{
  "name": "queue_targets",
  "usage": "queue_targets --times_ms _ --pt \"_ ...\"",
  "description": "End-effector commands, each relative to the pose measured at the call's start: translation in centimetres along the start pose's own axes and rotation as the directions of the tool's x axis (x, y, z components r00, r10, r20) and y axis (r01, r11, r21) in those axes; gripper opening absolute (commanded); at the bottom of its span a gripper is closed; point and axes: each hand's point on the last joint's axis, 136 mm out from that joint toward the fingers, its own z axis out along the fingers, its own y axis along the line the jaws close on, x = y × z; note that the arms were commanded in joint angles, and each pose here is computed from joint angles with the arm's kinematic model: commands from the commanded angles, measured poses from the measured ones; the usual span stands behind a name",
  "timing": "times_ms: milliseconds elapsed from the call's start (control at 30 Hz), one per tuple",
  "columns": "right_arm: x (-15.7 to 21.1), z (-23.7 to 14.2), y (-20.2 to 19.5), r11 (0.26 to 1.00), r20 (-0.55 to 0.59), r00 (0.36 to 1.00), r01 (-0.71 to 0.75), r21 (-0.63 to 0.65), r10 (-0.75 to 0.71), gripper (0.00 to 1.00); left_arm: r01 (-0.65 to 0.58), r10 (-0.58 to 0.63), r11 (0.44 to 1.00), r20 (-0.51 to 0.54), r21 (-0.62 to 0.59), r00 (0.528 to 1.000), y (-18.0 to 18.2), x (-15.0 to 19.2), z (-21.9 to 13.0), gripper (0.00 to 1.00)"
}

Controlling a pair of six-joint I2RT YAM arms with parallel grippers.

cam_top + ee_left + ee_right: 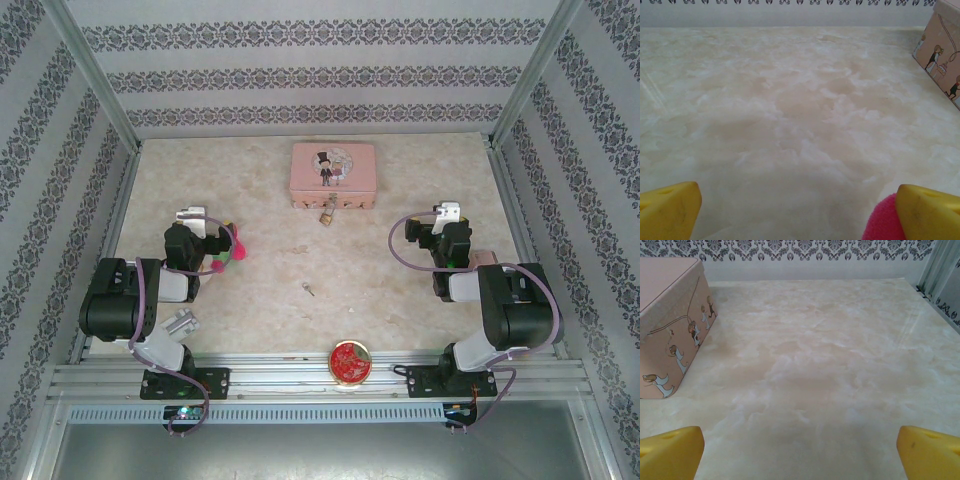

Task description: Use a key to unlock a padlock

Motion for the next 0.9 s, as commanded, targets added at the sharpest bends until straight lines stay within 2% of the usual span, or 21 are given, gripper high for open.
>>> queue_targets --times_ms 0,867 --pt "-1.21 0.12 0.14 1.0 0.031 1.0 -0.002 -0.003 0.002 0.98 -0.014 0.014 1.0 0.0 0.003 1.0 -0.3 -0.45 0.06 0.99" --pt "-1.19 0.1 0.15 1.0 0.032 0.999 -0.001 -0.003 0.001 0.98 -0.008 0.008 1.0 0.008 -0.011 1.0 -0.07 -0.67 -0.04 0.99"
